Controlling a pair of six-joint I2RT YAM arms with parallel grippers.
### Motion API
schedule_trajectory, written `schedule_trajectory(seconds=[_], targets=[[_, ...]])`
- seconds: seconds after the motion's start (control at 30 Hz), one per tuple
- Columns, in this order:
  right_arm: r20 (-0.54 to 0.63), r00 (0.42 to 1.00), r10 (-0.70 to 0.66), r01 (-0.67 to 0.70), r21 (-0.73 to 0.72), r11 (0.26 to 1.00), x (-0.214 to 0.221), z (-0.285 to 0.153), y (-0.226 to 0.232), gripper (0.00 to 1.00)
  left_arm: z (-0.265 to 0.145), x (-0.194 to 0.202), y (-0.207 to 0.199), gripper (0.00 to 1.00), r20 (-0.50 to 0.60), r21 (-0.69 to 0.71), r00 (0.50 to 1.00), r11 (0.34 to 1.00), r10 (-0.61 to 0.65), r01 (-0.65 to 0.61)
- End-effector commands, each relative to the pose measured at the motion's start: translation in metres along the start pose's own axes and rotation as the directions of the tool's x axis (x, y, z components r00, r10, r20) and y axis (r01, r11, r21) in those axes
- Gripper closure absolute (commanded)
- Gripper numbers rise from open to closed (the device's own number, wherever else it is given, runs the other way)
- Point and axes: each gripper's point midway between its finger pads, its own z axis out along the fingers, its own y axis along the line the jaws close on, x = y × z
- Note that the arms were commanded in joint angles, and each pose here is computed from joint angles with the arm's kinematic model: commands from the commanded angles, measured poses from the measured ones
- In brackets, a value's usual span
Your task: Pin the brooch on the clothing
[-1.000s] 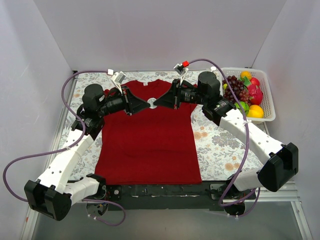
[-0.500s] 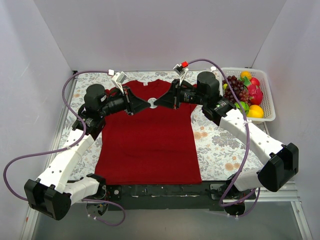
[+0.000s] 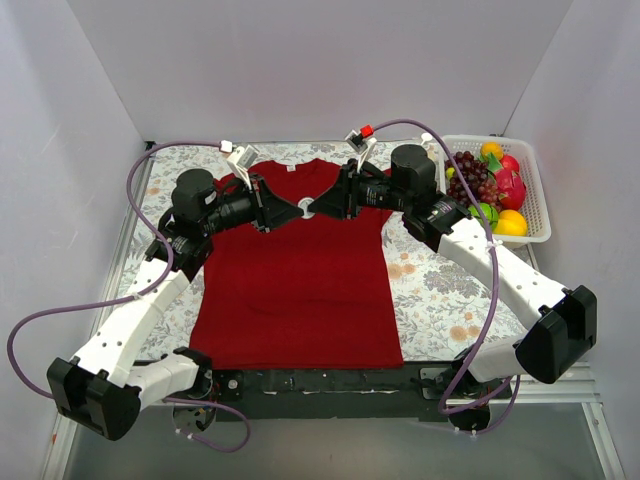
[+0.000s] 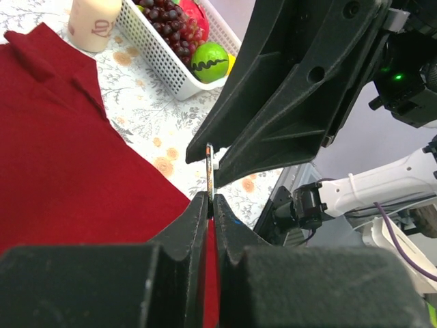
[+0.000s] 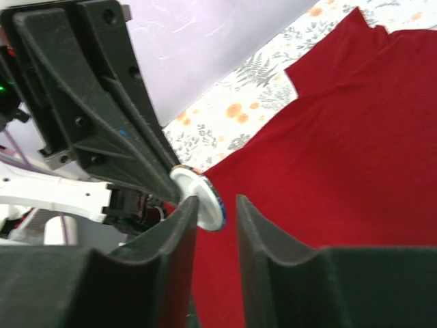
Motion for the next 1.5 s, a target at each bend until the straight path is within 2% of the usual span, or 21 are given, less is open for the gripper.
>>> schedule_trajectory(seconds=[0.0,0.03,0.1,0.17,0.23,0.33,0.6,0.67,0.83,1.47], targets=[[0.027,0.998,-0.058,0.059,-0.024,0.998,-0.012,0.002,0.017,0.58,-0.003,-0.018,-0.026,1.0,0.038,0.053,0.997,0.996,0.073,-0.075],[0.026,0.998,-0.057,0.058,-0.024,0.998,-0.011,0.002,0.017,0.5,-0.003,-0.018,-0.025,1.0,0.038,0.049,0.997,0.996,0.072,-0.074],[0.03,0.997,-0.065,0.065,-0.015,0.998,-0.013,0.0,0.017,0.43,-0.003,-0.018,-0.025,1.0,0.04,0.047,0.996,0.996,0.073,-0.075],[0.037,0.996,-0.077,0.078,-0.011,0.997,-0.015,-0.003,0.019,0.31,-0.002,-0.017,-0.024,1.0,0.039,0.045,0.996,0.996,0.074,-0.076],[0.044,0.995,-0.086,0.086,0.003,0.996,-0.017,-0.003,0.018,0.24,-0.002,-0.016,-0.022,1.0,0.037,0.042,0.996,0.996,0.078,-0.079],[0.035,0.996,-0.08,0.08,0.013,0.997,-0.016,-0.006,0.018,0.21,-0.001,-0.016,-0.021,1.0,0.032,0.039,0.996,0.996,0.079,-0.08],[0.037,0.996,-0.086,0.085,0.016,0.996,-0.018,-0.006,0.018,0.18,0.0,-0.014,-0.019,1.0,0.027,0.033,0.997,0.996,0.078,-0.079],[0.039,0.995,-0.088,0.087,0.017,0.996,-0.019,-0.007,0.019,0.13,-0.001,-0.014,-0.018,1.0,0.03,0.029,0.996,0.996,0.081,-0.082],[0.046,0.995,-0.092,0.091,0.029,0.995,-0.021,-0.009,0.019,0.09,-0.001,-0.012,-0.011,1.0,0.027,-0.003,0.996,0.996,0.089,-0.089],[0.072,0.99,-0.12,0.118,0.029,0.993,-0.027,-0.014,0.023,0.08,-0.005,-0.013,0.003,1.0,0.025,-0.096,0.993,0.989,0.114,-0.111]])
